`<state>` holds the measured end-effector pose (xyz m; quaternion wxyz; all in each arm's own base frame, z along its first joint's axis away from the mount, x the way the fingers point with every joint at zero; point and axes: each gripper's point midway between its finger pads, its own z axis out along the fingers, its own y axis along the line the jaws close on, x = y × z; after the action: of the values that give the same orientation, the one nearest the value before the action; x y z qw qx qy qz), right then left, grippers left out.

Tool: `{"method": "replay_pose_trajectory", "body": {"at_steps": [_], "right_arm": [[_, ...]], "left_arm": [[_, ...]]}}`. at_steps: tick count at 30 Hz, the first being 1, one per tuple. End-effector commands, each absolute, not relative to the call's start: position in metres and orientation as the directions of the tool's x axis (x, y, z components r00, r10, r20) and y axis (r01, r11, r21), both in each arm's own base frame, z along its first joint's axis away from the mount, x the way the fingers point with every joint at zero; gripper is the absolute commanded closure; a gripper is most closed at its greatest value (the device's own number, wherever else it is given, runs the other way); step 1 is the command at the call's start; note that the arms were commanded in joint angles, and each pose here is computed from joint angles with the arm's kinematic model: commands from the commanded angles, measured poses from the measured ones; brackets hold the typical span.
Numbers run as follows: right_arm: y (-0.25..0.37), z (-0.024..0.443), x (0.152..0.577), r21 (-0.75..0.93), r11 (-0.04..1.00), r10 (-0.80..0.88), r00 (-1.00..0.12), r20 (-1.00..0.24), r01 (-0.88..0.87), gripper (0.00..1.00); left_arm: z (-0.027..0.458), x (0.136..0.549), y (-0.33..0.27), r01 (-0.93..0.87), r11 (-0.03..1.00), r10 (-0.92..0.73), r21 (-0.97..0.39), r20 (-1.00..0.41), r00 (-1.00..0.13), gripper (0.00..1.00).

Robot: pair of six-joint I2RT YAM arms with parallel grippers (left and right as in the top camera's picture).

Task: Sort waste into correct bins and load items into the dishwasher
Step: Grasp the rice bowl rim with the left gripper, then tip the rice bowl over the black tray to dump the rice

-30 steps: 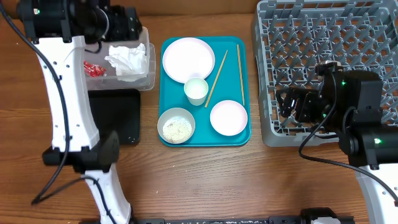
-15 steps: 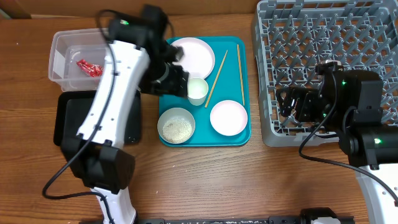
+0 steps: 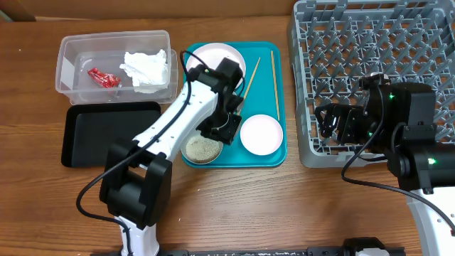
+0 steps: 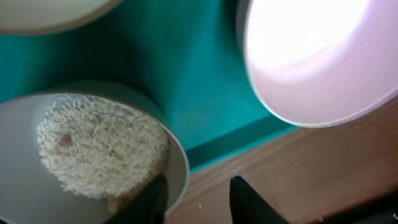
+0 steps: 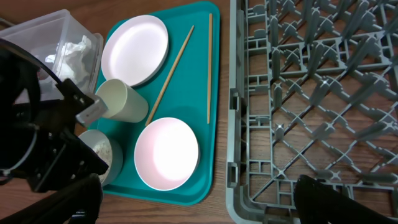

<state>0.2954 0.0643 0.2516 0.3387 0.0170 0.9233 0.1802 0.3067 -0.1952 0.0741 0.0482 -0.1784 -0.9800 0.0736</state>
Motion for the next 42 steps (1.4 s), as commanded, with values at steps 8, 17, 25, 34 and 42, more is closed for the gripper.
{"method": "replay_pose_trajectory", "body": {"at_steps": [8, 17, 25, 34, 42], "right_arm": [[0.068, 0.262, 0.298, 0.348, 0.93, 0.148, -0.754, -0.641, -0.114, 0.0], [0.068, 0.262, 0.298, 0.348, 0.93, 0.148, -0.754, -0.641, -0.114, 0.0], [0.068, 0.262, 0.298, 0.348, 0.93, 0.148, -0.754, -0.641, -0.114, 0.0], [0.068, 0.262, 0.298, 0.348, 0.93, 0.148, -0.754, -0.641, -0.114, 0.0], [0.068, 0.262, 0.299, 0.348, 0.93, 0.148, -0.751, -0.643, -0.115, 0.0]], "left_arm": [[0.033, 0.296, -0.181, 0.258, 0.96, 0.267, -0.109, 0.077, -0.961, 0.72], [0.031, 0.299, -0.183, 0.26, 0.959, 0.268, -0.112, 0.063, -0.961, 0.96], [0.057, 0.303, -0.184, 0.256, 0.96, 0.264, -0.111, 0.068, -0.962, 0.96], [0.149, 0.331, -0.171, 0.212, 0.967, 0.204, -0.141, -0.072, -0.976, 0.96], [0.194, 0.333, -0.11, 0.155, 0.945, 0.122, -0.289, -0.128, -0.984, 0.96]]}}
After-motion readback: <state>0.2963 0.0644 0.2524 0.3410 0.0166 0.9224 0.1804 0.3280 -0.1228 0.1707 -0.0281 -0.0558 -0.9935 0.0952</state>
